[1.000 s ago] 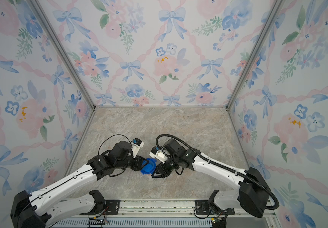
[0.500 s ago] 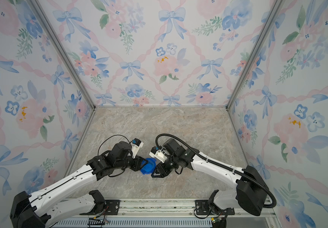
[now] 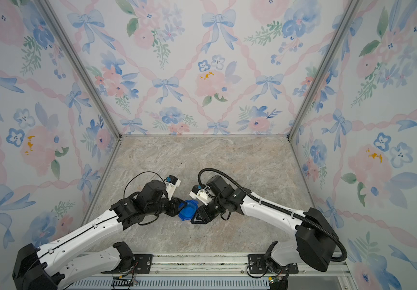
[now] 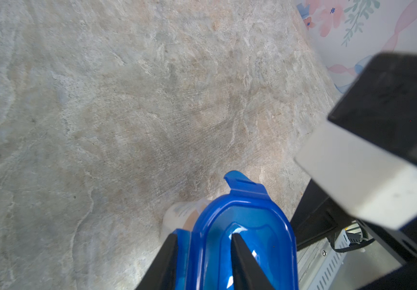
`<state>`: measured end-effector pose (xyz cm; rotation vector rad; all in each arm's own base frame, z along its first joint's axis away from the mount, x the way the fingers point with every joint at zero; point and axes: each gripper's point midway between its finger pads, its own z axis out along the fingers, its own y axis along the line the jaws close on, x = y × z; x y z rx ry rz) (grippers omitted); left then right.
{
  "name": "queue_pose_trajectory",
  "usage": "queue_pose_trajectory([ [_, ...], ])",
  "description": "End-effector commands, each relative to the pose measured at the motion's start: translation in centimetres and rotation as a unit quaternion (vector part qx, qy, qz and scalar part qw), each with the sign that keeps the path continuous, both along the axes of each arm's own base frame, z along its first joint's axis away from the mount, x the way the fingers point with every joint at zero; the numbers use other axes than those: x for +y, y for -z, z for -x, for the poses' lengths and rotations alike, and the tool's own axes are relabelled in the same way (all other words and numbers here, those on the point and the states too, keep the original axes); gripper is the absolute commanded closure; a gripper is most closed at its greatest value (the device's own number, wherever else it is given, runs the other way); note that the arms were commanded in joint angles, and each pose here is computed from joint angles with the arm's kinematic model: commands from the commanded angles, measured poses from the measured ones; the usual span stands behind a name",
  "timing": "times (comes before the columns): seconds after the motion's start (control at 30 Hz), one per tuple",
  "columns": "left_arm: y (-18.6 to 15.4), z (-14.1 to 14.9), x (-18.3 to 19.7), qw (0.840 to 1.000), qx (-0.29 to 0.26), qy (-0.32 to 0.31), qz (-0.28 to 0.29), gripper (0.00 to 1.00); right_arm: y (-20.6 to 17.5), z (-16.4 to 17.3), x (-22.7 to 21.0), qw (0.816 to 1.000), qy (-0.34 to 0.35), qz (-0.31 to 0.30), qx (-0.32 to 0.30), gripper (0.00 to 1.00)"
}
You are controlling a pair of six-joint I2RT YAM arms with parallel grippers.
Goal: Pack away toiletry kits
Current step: Close the fastener on the container.
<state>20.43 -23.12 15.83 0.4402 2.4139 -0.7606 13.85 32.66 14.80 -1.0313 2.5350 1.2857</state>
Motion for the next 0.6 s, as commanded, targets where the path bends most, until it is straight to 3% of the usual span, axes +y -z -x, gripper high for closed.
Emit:
queue_pose_trajectory([
  [0.0,2.3,2.3,0.1,0.998,0.057,0.025,-0.01,0.66,-1.9,-2.2,1.5,0.997,0.006,-0.054,-0.05,0.57],
  [0.1,2.2,2.3,0.0,0.998,0.063,0.02,-0.002,0.76,-2.1,-2.3,1.0,0.997,0.011,-0.054,-0.054,0.57],
  [0.27,2.0,2.5,-0.2,0.997,0.069,0.022,0.006,0.67,-1.9,-2.5,1.0,0.997,0.01,-0.052,-0.053,0.57],
  [0.5,1.5,2.6,-0.3,0.997,0.074,0.018,0.02,0.66,-2.2,-2.4,1.0,0.997,0.009,-0.052,-0.058,0.57],
  [0.57,2.9,3.2,0.1,0.996,0.09,0.018,0.011,0.65,-2.1,-2.4,1.0,0.997,0.009,-0.05,-0.06,0.57],
])
